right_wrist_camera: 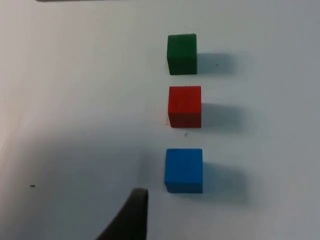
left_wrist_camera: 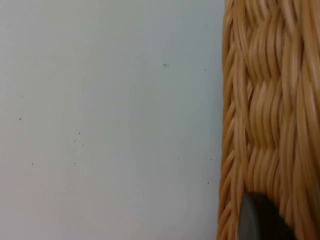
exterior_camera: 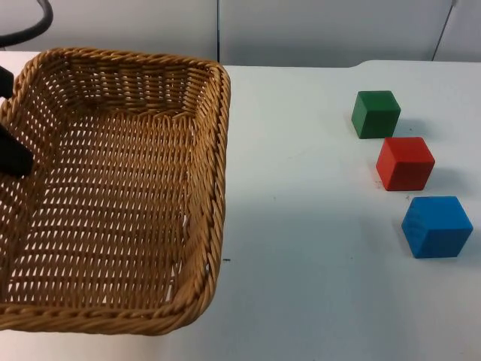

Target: Pick up the basket with the left hand and place the blue cube into the basket with the right hand.

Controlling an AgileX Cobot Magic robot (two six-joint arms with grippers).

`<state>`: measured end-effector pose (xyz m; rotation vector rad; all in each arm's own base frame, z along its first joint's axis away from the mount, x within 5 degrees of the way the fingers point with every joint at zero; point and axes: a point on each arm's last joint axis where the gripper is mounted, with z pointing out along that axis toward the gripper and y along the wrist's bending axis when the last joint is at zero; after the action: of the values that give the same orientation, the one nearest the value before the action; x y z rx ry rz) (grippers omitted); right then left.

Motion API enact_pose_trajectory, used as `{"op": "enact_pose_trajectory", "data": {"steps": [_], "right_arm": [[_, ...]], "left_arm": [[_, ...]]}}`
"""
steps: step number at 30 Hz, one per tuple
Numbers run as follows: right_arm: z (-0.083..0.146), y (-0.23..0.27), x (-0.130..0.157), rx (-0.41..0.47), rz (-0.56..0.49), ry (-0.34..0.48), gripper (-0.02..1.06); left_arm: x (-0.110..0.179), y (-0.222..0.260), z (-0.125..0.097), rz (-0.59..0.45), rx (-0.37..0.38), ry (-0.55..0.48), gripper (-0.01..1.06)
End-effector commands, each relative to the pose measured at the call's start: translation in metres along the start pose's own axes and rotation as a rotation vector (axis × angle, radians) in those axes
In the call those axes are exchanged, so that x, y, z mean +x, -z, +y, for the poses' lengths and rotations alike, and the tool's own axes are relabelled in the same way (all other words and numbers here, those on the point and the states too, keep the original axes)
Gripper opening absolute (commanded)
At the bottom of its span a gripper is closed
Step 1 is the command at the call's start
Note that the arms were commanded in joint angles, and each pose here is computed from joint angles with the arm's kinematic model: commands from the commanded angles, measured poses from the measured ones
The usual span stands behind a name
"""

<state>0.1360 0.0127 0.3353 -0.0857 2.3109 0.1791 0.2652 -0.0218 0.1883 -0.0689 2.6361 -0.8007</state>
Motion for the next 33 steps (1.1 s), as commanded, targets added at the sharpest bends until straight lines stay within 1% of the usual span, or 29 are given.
{"op": "enact_pose_trajectory", "data": {"steps": [1, 2, 3, 5, 6, 7, 10, 11, 13, 15, 16, 17, 18, 20, 21, 24, 29, 33], "right_arm": [[-0.005, -0.026, -0.008, -0.005, 0.071, -0.019, 1.01], [-0.005, -0.026, -0.008, -0.005, 0.071, -0.019, 1.01], [-0.007, -0.041, -0.010, -0.006, 0.121, -0.053, 1.01], [-0.006, -0.060, -0.011, -0.020, 0.170, -0.060, 1.01], [-0.006, -0.060, -0.011, -0.020, 0.170, -0.060, 1.01], [-0.003, -0.068, -0.012, -0.031, 0.183, -0.067, 1.01], [0.013, -0.089, -0.014, -0.046, 0.190, -0.055, 1.01], [0.013, -0.089, -0.014, -0.046, 0.190, -0.055, 1.01], [0.025, -0.103, -0.012, -0.030, 0.215, -0.034, 1.01], [0.032, -0.118, -0.007, 0.042, 0.258, -0.021, 1.01], [0.032, -0.118, -0.007, 0.042, 0.258, -0.021, 1.01], [0.038, -0.128, -0.004, 0.095, 0.273, -0.028, 1.01], [0.040, -0.135, -0.002, 0.134, 0.279, -0.016, 1.01], [0.046, -0.147, 0.002, 0.190, 0.283, -0.019, 1.01], [0.046, -0.147, 0.002, 0.190, 0.283, -0.019, 1.01], [0.055, -0.168, 0.010, 0.214, 0.306, -0.013, 1.01], [0.060, -0.194, 0.020, 0.205, 0.340, -0.029, 1.01], [0.062, -0.215, 0.029, 0.195, 0.364, -0.018, 1.01]], "left_arm": [[0.000, 0.000, -0.002, -0.008, 0.019, 0.016, 0.00], [0.000, 0.000, -0.002, -0.008, 0.019, 0.016, 0.00], [-0.001, 0.000, -0.002, -0.011, 0.015, 0.014, 0.00], [-0.001, 0.000, -0.001, -0.013, 0.014, 0.003, 0.00], [-0.001, 0.000, -0.001, -0.013, 0.014, 0.003, 0.00], [-0.001, 0.000, -0.001, -0.013, 0.014, -0.001, 0.00], [-0.001, 0.000, -0.001, -0.016, 0.010, -0.001, 0.00], [-0.001, 0.000, -0.001, -0.016, 0.010, -0.001, 0.00], [-0.001, 0.000, -0.001, -0.017, 0.009, -0.006, 0.00], [-0.001, 0.000, -0.001, -0.017, 0.009, -0.008, 0.00], [-0.001, 0.000, -0.001, -0.017, 0.009, -0.008, 0.00], [-0.001, 0.000, -0.001, -0.017, 0.009, -0.008, 0.00], [-0.001, 0.000, -0.001, -0.017, 0.009, -0.008, 0.00], [-0.001, 0.000, -0.001, -0.017, 0.009, -0.008, 0.00], [-0.001, 0.000, -0.001, -0.017, 0.009, -0.008, 0.00], [-0.001, 0.000, -0.001, -0.017, 0.009, -0.008, 0.00], [-0.001, 0.000, -0.001, -0.016, 0.010, -0.021, 0.00], [-0.001, 0.000, -0.001, -0.015, 0.009, -0.024, 0.00]]}}
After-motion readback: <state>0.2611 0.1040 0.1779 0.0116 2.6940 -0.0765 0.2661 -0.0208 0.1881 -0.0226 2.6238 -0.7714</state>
